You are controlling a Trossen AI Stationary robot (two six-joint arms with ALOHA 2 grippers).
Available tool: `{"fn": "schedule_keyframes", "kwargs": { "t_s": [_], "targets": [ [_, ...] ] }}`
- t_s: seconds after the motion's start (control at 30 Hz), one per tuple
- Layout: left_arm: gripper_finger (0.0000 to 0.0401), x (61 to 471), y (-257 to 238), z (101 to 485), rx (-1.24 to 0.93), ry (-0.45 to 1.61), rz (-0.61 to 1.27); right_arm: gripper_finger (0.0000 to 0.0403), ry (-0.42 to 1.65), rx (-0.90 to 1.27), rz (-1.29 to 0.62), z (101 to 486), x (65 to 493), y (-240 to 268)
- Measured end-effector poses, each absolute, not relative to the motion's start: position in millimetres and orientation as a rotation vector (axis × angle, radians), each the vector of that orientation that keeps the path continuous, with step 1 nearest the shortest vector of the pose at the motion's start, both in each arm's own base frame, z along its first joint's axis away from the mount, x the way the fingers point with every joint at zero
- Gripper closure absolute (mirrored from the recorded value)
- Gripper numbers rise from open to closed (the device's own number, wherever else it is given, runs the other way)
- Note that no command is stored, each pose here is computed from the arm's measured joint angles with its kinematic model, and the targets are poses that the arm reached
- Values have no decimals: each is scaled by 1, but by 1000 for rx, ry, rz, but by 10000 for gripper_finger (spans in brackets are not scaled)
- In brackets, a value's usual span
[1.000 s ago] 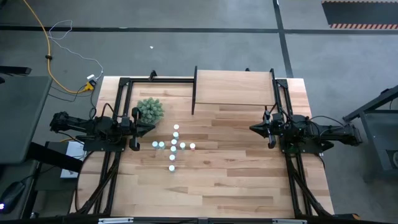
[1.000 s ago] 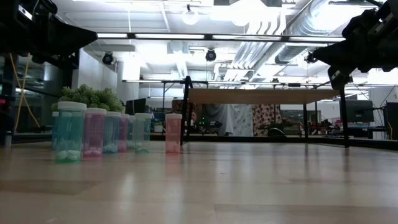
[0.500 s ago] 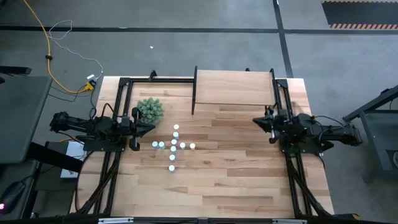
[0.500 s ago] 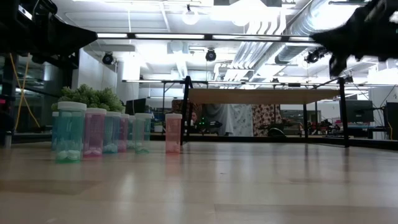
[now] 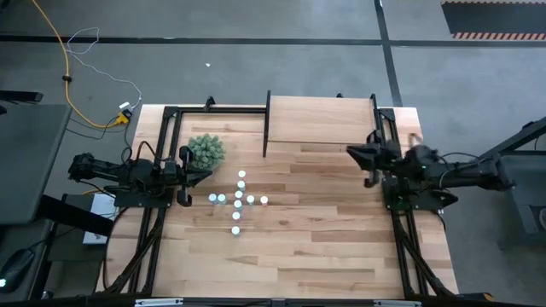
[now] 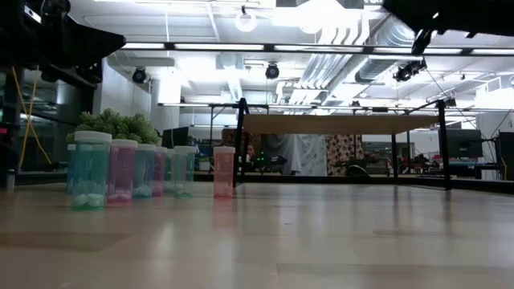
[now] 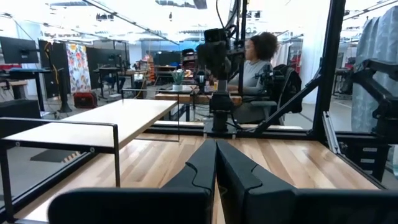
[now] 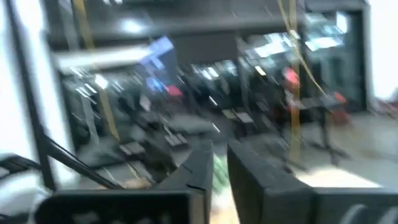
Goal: Pick and place medicine bottles onto shelf by color
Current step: Put the transparent blue medicine bottle on the shelf
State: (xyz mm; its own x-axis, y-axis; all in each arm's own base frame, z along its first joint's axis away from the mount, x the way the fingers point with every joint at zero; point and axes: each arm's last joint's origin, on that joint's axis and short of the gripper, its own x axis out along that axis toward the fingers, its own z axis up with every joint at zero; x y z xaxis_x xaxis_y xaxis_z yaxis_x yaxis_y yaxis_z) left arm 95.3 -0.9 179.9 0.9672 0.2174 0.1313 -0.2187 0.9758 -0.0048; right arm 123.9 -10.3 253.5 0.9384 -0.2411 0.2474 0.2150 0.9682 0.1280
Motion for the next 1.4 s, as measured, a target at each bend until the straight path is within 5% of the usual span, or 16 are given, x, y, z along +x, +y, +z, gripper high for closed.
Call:
{"fn": "schedule_keyframes", "kwargs": {
  "t_s": [0.3, 0.53, 1.03, 1.4],
  "targets": [
    [400, 95, -1, 180, 8, -132, 220, 250, -19, 104, -317, 234, 159, -14],
    [387, 95, 0, 180, -37, -136, 252, 215, -27, 134, -176, 235, 167, -7],
    [131, 101, -2, 185, -166, -158, 189, 215, -2, 112, -87, 226, 183, 8],
    [94, 120, -3, 205, -310, 335, 315, 215, 10, 111, -88, 223, 187, 8]
  ]
}}
